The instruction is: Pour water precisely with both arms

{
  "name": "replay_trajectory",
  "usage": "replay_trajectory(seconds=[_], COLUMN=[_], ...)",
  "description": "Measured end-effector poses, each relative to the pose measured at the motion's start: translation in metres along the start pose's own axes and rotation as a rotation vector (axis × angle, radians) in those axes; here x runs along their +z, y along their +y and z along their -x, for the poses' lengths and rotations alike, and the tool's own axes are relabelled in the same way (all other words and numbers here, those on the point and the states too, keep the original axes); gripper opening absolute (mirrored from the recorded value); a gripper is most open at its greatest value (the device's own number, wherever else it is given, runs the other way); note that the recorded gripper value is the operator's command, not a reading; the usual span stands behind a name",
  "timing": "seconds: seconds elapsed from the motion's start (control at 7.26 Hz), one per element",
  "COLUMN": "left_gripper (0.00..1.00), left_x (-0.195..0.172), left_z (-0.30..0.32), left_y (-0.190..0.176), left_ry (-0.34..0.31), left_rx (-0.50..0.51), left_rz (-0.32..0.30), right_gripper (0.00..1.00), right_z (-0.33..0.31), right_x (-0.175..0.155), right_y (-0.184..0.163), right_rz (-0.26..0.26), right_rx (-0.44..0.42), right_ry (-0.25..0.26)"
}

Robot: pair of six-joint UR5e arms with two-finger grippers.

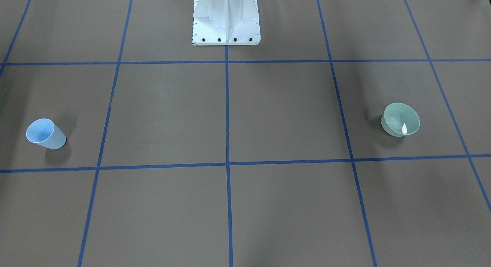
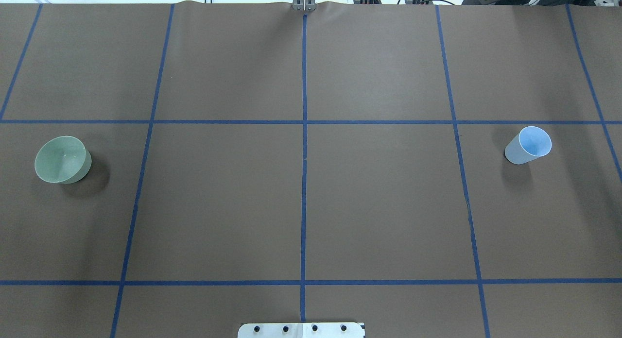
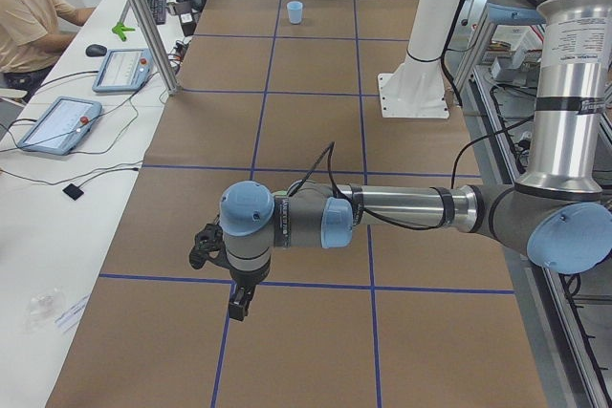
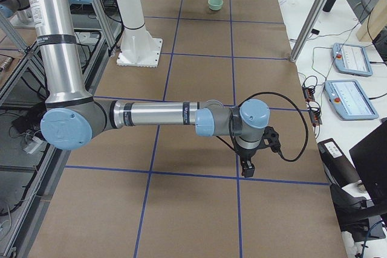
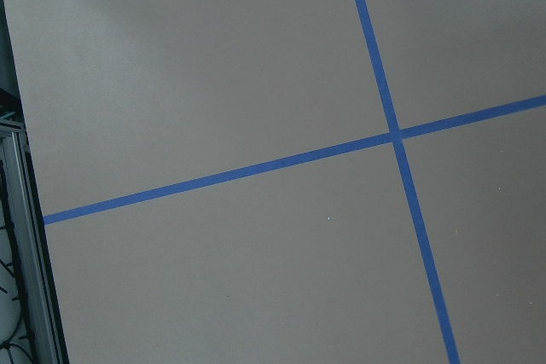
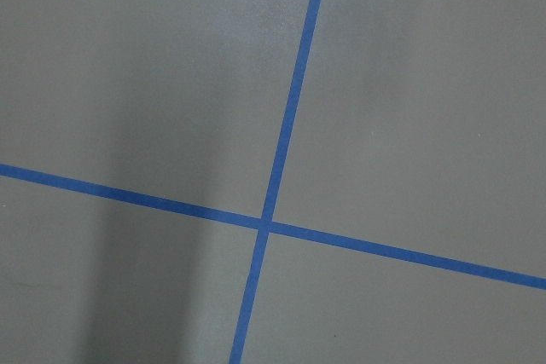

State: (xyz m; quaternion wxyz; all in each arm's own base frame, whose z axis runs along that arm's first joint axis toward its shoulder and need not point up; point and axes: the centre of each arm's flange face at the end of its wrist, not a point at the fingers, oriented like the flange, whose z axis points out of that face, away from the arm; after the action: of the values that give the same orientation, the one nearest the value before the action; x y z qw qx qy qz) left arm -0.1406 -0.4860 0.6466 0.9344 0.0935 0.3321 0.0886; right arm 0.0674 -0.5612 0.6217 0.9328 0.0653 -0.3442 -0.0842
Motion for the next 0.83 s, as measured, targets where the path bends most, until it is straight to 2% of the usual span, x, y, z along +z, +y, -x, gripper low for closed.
replay_trajectory(seconds=[0.83], left_gripper=[1.00], left_x=[0.0006], left_z=[0.0002], left_y=[0.0026], left_ry=[0.002], left_rx=[-0.003], left_rz=[0.001], right_gripper=[1.00], right_z=[0.0013], right_x=[-0.0018], right_y=[0.0008], right_rz=[-0.004], right_rx=[0.004], right_ry=[-0.001])
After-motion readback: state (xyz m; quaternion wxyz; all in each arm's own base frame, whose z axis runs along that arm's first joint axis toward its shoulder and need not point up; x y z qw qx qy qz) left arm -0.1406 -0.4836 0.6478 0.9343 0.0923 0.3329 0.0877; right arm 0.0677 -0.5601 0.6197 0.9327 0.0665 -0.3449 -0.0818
